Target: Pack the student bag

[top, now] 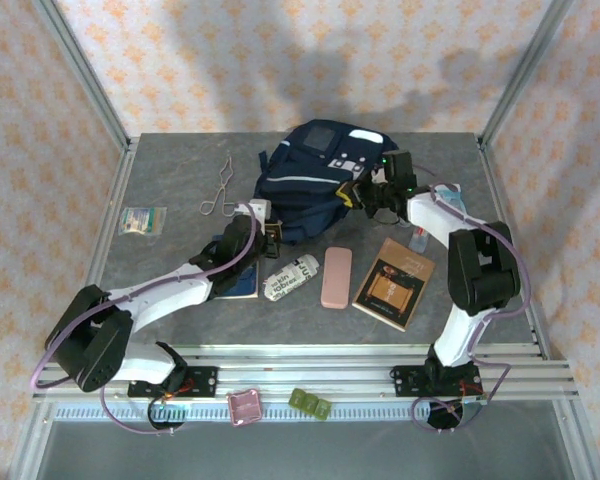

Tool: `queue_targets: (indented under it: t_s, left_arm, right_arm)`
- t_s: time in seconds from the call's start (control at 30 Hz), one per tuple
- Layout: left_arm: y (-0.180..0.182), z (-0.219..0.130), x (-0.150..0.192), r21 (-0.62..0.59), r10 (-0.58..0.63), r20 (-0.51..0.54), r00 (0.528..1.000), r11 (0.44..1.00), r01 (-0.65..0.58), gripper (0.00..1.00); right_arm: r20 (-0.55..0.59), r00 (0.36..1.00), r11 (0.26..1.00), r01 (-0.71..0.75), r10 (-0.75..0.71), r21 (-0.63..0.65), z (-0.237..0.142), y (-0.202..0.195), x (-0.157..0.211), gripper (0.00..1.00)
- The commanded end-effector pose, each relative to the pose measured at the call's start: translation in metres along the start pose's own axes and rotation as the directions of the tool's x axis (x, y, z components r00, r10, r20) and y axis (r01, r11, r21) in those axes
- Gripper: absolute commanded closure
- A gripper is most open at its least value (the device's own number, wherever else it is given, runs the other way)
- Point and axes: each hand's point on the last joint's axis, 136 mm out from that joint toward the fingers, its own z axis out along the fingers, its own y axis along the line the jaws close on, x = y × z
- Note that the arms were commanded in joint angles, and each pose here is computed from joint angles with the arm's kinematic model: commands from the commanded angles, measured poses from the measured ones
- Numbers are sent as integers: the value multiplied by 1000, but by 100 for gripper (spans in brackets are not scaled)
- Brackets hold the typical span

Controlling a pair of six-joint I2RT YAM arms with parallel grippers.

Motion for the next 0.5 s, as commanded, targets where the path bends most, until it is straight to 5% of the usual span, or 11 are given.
queue_targets:
  t_s: [0.0,0.13,0.47]
  left_arm:
    - [-33,3,-8,84,-13,12,1000,996,12,100]
    - [-56,19,1,141,-15,-7,1000,990,16,100]
    - [-79,40,28,214,-8,-72,997,977,24,100]
  right_arm:
    - [249,967,999,45,-47,17,-15,1,-71,84]
    - [267,963,993,-7,-24,115,-18,-30,-77,61]
    - [262,965,986,-39,-5,164,-56,-64,-14,48]
